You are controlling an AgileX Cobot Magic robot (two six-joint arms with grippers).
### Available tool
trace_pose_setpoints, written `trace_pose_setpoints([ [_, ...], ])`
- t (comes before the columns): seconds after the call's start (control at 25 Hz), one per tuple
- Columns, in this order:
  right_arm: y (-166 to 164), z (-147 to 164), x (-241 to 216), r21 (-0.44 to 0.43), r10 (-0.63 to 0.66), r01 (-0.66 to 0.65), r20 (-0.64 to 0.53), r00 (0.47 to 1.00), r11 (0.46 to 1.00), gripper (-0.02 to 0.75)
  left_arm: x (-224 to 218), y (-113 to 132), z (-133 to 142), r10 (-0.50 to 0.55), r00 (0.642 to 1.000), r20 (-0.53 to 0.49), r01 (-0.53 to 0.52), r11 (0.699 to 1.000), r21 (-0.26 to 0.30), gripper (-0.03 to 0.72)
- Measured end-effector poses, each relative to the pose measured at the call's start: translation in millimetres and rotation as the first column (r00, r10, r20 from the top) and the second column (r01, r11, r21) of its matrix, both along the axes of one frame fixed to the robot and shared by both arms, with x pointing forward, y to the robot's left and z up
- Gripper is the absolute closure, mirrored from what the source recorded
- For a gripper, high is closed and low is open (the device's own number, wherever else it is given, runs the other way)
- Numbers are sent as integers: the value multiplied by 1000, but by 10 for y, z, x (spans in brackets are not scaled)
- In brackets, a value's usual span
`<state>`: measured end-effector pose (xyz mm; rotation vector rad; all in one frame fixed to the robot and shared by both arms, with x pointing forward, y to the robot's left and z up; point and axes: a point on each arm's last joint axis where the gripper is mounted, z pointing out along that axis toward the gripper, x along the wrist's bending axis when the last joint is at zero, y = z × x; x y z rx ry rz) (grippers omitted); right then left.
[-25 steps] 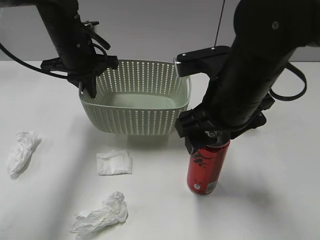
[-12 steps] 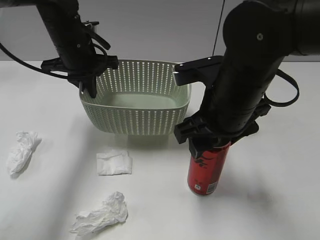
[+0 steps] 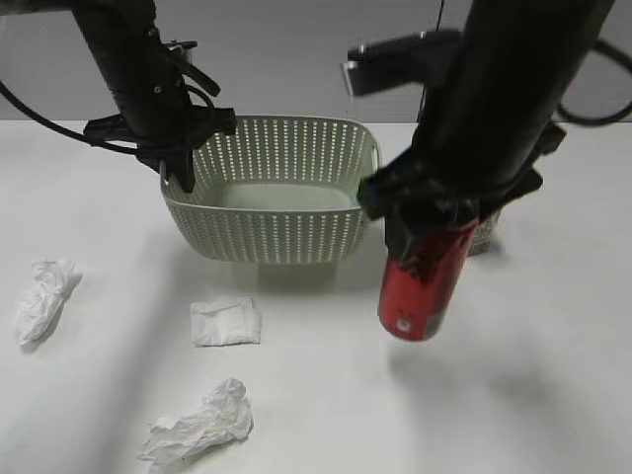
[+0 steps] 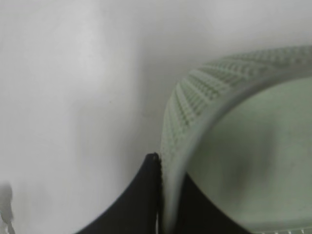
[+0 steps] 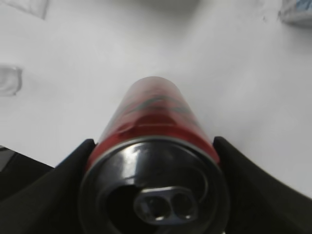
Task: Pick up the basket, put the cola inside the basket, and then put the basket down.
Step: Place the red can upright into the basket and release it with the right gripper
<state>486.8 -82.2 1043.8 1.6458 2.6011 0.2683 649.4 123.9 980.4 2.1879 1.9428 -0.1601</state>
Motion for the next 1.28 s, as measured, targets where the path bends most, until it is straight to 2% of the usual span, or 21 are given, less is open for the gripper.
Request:
trace_pose_setpoints([
  [0.28,-18,1048,-21,187,11,-58,241,970,981,230,-2,-18,2,7,1000,-4,-7,1000,-20,690],
  [0.36,-12,1221,-14,209,30,-95,295,955,973,230,-5,-26,2,5,1000,-3,-5,1000,-21,690],
  [0.48,-5,1316,47,188,42,-114,350,936,975,230,-24,-72,1,-9,1000,1,9,1000,-16,690],
  [0.6,77,1185,167,141,77,-133,345,936,981,230,-62,-170,0,-37,999,14,37,999,-6,690],
  [0.88,350,577,527,21,175,-189,290,941,982,230,-153,-366,0,-87,996,25,87,996,-1,690],
  [1.12,488,192,744,-49,230,-226,294,928,973,230,-175,-409,0,-98,995,28,98,995,0,690],
  [1.28,547,-2,812,-66,243,-234,271,931,970,230,-171,-401,-1,-104,994,31,104,995,8,690],
])
